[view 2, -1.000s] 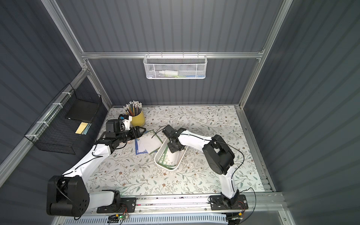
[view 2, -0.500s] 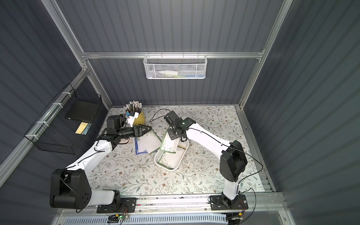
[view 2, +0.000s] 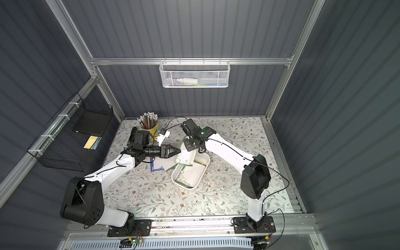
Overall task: Take out the stationery paper from the storage box
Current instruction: Pick up the stationery paper from the storage box.
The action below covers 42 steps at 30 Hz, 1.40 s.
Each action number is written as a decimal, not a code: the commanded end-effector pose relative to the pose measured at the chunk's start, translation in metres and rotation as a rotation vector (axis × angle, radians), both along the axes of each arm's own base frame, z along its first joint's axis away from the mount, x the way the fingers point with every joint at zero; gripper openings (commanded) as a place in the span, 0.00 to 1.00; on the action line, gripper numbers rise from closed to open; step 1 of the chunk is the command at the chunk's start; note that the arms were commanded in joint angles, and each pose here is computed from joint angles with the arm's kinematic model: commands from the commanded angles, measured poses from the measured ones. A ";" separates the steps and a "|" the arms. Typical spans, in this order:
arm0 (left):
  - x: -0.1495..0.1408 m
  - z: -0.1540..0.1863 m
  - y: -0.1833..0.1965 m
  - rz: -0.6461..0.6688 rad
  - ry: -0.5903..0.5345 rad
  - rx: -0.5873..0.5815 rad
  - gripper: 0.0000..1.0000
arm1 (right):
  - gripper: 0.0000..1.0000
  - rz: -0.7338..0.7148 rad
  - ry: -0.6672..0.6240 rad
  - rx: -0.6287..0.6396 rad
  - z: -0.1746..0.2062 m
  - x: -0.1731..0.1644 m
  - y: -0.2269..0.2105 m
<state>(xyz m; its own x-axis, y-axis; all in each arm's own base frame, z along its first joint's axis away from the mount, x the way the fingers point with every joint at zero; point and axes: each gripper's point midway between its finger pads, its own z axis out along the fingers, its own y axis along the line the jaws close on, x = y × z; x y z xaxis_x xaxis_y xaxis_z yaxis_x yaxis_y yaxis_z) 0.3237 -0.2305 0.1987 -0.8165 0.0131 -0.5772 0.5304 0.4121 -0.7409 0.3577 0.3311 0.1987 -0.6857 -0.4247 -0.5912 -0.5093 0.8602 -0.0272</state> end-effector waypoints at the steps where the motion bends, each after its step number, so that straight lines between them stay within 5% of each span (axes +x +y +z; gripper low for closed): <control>1: 0.009 0.001 0.001 0.013 -0.035 0.012 0.74 | 0.00 0.022 0.003 0.014 0.005 0.001 0.006; 8: 0.015 -0.006 -0.004 0.015 -0.014 0.001 0.60 | 0.00 0.047 0.026 0.044 0.004 -0.003 0.014; 16: 0.015 -0.001 -0.008 0.012 -0.019 -0.011 0.14 | 0.00 0.052 0.034 0.049 0.000 -0.004 0.017; 19: 0.015 0.002 -0.006 0.030 -0.024 0.004 0.00 | 0.12 0.031 0.027 0.040 -0.001 -0.002 0.014; 24: 0.023 -0.012 0.012 0.133 -0.004 0.151 0.00 | 0.34 -0.005 0.009 0.021 -0.002 0.002 0.008; 30: 0.037 -0.011 0.047 0.317 -0.014 0.292 0.00 | 0.37 -0.039 -0.036 0.010 0.006 0.006 0.000; 39: 0.059 -0.012 0.132 0.644 0.037 0.339 0.00 | 0.38 -0.046 -0.023 -0.002 -0.003 0.002 -0.005; 42: 0.054 -0.027 0.135 0.654 0.070 0.358 0.00 | 0.39 -0.048 -0.018 -0.007 -0.007 0.001 -0.007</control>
